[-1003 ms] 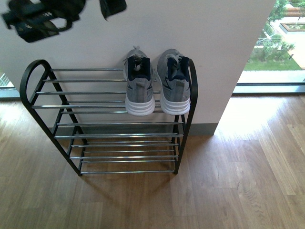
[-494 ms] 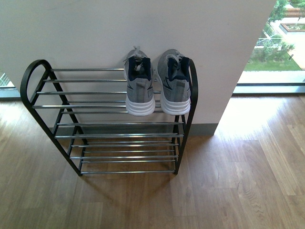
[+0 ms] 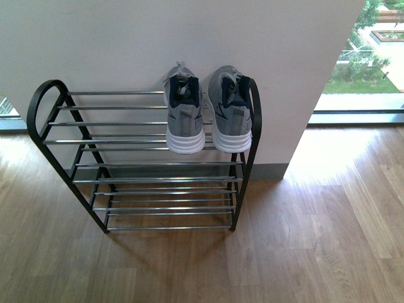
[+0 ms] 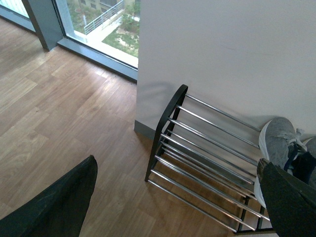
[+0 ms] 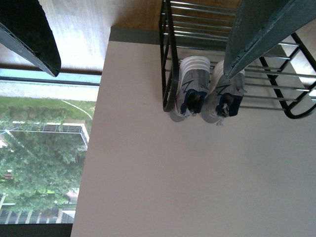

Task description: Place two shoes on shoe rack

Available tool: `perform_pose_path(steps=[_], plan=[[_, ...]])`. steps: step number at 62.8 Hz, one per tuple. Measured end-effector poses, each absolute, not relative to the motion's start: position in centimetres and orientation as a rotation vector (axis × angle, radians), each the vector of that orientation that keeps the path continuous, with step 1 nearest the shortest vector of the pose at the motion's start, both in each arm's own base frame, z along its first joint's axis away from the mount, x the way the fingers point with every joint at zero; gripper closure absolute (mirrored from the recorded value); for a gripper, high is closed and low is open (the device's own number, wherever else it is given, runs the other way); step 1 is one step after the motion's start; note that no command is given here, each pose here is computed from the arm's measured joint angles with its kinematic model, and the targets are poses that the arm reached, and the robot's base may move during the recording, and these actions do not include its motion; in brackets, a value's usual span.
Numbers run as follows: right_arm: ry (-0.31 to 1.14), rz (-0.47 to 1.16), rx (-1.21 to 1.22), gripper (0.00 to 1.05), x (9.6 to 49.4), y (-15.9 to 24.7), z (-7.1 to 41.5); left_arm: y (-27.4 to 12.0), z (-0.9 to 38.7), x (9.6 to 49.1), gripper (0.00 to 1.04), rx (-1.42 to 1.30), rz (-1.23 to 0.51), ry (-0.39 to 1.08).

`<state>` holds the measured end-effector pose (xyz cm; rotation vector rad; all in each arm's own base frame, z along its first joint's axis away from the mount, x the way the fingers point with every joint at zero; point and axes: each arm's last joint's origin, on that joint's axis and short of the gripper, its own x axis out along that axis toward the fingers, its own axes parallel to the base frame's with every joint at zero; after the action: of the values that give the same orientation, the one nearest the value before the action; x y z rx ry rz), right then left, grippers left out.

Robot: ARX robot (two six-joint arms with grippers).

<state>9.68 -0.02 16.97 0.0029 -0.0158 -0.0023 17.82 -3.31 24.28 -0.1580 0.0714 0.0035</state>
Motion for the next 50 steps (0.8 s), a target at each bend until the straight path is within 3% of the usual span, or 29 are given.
perform_pose_path(steps=[7,26,50], plan=[[-0.016,-0.002,0.003,0.09,9.7,0.0,17.0,-2.5,23.4,16.8,0.55,-0.071,-0.005,-0.003],[-0.016,-0.002,0.003,0.09,9.7,0.0,17.0,-1.4,20.5,14.9,1.04,-0.016,-0.006,0.005],[-0.016,-0.002,0.003,0.09,9.7,0.0,17.0,-0.1,18.5,13.0,1.03,-0.011,-0.004,0.003]])
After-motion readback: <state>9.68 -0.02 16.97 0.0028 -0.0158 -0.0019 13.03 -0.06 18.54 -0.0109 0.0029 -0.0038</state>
